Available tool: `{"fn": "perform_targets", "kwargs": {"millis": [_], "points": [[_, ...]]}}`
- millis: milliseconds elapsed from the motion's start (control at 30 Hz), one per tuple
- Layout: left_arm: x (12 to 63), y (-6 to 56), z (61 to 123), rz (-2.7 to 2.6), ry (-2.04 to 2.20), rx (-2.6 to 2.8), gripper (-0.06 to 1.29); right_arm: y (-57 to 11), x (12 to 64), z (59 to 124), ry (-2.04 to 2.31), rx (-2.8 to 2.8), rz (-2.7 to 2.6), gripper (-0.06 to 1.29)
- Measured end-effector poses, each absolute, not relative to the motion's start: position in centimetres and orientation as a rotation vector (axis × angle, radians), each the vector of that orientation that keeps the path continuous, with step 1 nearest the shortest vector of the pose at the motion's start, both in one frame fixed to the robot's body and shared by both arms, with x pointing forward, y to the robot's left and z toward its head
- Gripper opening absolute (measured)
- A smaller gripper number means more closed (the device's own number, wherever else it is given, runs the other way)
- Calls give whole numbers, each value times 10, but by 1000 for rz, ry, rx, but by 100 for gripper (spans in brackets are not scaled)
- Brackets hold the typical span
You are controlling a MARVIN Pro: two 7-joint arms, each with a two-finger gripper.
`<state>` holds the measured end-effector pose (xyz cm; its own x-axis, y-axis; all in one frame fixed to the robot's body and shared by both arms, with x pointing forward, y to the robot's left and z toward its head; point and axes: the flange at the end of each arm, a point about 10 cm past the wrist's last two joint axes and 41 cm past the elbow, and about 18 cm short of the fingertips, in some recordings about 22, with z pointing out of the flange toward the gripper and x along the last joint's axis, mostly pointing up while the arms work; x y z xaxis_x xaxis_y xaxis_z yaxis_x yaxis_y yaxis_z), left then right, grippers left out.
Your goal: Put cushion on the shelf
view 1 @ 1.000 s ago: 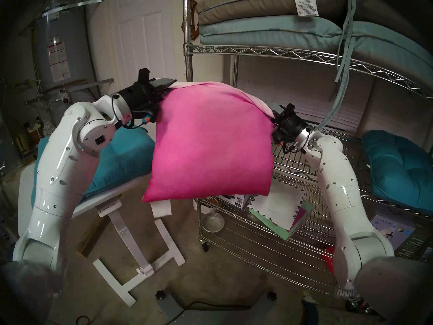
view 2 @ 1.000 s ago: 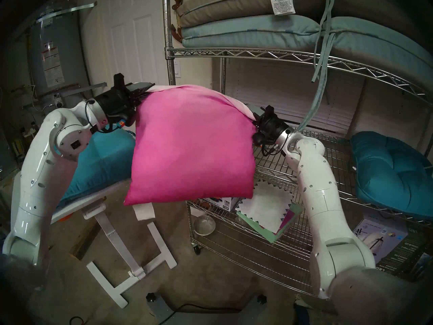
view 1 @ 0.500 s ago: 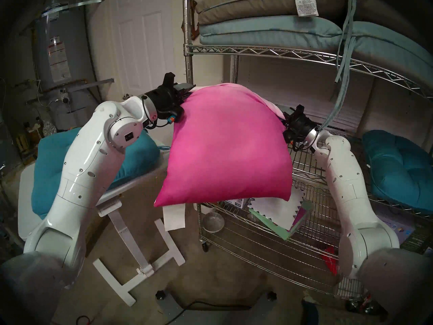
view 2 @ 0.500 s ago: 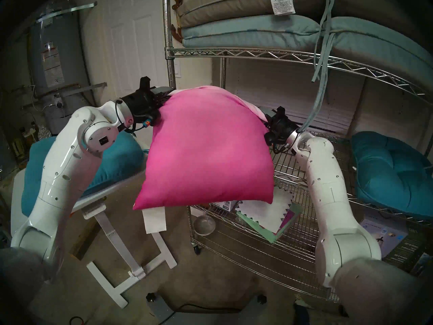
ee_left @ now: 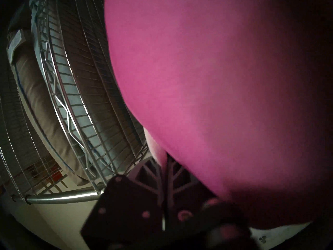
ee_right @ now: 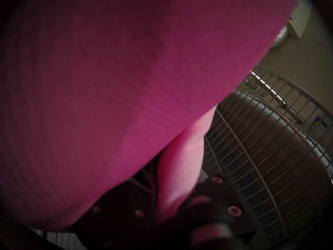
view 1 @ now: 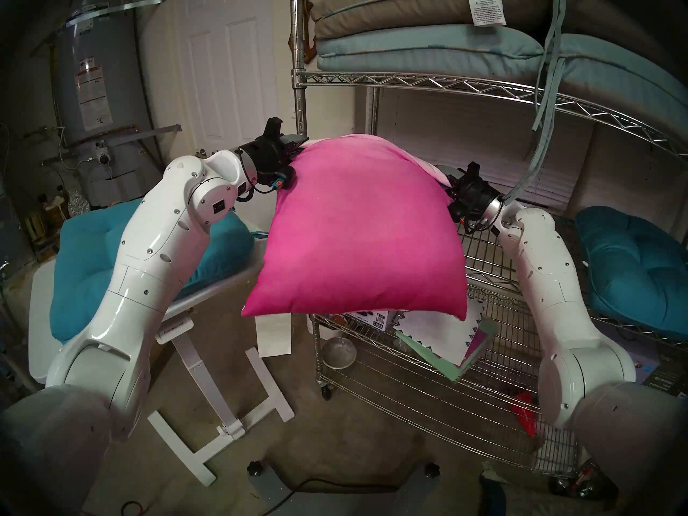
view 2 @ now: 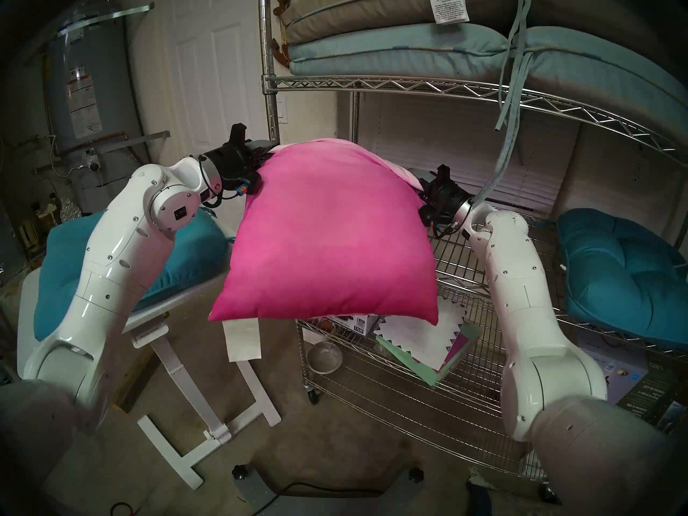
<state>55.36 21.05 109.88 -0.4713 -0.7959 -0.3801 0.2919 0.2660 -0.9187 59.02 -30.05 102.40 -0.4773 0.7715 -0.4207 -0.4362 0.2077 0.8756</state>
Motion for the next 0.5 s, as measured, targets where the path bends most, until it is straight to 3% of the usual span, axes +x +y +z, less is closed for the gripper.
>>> {"fn": "perform_targets", "kwargs": {"millis": [500], "points": [[582,185,1096,-1375,1592,-518,1,-315,602,1018,1534,403,1423,11]]}}
